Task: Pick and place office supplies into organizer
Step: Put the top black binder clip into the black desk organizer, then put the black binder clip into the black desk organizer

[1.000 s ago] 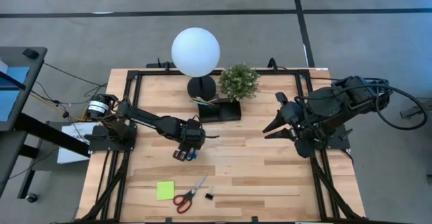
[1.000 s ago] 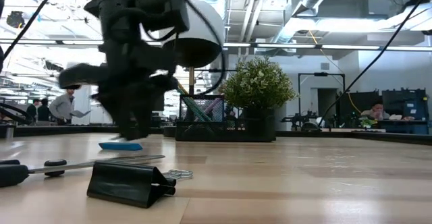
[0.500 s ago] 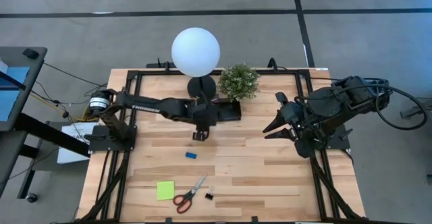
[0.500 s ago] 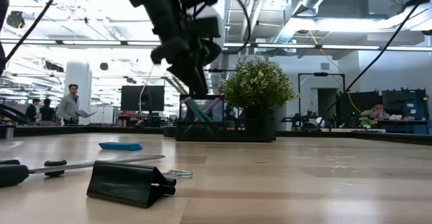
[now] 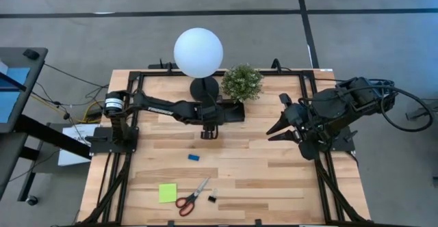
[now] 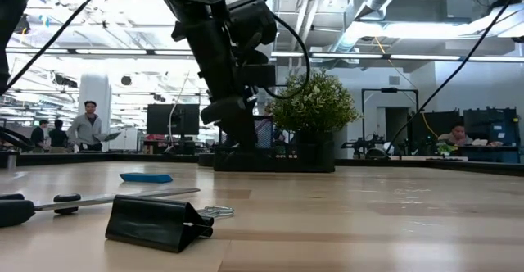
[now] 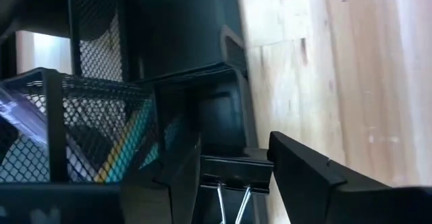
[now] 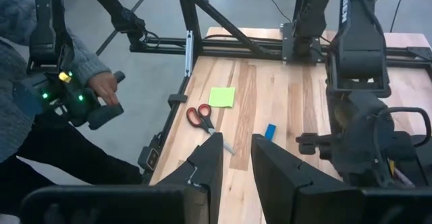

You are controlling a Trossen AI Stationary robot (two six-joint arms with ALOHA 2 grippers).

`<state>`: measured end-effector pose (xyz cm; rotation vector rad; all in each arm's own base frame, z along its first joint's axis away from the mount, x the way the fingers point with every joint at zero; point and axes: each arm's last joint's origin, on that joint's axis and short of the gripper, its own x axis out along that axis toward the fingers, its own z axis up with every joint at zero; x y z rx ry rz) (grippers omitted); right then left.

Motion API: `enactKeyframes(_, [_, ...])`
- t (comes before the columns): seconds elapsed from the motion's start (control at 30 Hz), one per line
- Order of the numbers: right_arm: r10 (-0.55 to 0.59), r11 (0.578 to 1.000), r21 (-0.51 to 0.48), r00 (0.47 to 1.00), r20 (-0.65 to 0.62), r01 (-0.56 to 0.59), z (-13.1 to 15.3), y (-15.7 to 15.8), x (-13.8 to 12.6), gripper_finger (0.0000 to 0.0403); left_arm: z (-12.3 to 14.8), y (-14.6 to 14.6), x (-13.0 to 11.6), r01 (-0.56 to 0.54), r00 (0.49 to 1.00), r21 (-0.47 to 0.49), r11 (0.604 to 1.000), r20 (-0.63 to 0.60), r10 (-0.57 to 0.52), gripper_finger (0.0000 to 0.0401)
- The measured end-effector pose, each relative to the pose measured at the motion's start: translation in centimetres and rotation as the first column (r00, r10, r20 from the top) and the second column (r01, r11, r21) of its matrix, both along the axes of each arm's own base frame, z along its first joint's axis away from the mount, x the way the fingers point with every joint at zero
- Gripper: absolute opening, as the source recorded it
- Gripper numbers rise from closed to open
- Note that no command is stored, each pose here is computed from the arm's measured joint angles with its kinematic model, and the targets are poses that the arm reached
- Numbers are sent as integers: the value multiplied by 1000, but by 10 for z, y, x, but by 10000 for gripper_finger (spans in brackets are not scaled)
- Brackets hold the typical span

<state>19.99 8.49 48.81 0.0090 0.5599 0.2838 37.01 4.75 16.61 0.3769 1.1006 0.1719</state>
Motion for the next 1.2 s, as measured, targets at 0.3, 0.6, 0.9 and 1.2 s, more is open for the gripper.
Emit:
enactKeyframes(0.3, [0,1000,-1,1000,-1,0,0,0,0,71,5,9,0,-31,999,18,999,11,31,175])
enactKeyframes(0.6, [0,1000,-13,1000,-29,0,-3,-1,-2,71,18,-1,3,-13,1000,-57,998,-28,11,175])
enactKeyframes(0.9, [1,1000,-21,999,-49,-2,-4,-1,-3,71,81,-59,14,153,981,-438,886,-41,-189,176])
enactKeyframes(1.2, [0,999,-43,995,-97,-4,-8,-2,-5,71,80,-146,-3,-241,963,-669,703,-253,90,176])
